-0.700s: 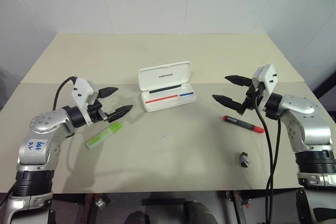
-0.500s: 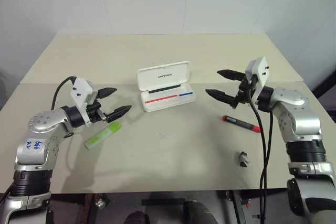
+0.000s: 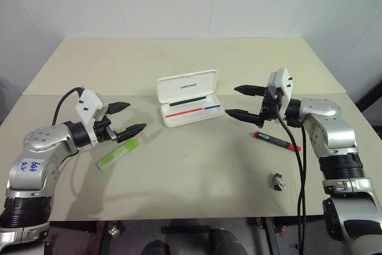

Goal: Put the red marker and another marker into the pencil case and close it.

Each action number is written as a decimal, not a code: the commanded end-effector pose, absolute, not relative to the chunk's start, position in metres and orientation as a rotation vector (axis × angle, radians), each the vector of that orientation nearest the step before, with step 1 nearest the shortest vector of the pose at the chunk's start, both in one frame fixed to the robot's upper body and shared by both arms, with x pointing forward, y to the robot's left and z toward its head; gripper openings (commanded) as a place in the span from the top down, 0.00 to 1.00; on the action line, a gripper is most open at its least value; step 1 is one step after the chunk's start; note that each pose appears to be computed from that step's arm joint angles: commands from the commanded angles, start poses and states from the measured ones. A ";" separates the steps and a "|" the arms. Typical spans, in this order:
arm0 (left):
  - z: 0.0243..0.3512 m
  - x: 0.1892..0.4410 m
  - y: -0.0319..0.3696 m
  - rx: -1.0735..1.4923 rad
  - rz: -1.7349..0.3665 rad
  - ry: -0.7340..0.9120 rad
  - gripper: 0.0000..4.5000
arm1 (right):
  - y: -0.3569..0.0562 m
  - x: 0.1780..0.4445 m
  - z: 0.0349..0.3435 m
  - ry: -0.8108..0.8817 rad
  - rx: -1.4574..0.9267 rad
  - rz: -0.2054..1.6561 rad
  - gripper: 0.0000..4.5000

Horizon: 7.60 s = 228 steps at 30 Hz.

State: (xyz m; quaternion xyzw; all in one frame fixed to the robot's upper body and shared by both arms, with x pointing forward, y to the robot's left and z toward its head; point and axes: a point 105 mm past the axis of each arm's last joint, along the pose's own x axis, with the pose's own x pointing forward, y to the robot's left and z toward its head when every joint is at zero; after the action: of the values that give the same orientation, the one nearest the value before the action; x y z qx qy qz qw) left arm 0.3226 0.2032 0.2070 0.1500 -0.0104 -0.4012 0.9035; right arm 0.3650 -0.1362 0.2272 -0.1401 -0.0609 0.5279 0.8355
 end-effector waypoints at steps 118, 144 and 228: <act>0.145 0.306 0.065 0.946 -1.444 0.301 0.76 | -0.185 0.297 0.206 -0.009 -0.348 1.059 0.00; 0.227 0.273 0.155 0.455 -1.427 0.091 0.01 | -0.240 0.329 0.187 0.195 -0.436 0.978 0.00; 0.194 0.279 0.207 0.575 -1.222 0.100 0.00 | -0.050 0.349 0.174 0.133 -0.836 1.362 0.87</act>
State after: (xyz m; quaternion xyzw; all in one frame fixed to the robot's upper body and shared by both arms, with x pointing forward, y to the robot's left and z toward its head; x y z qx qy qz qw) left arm 0.2815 0.2081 0.1848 0.2479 0.0600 -0.5706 0.7806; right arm 0.3452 -0.0577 0.1646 -0.3574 0.0851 0.6130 0.6995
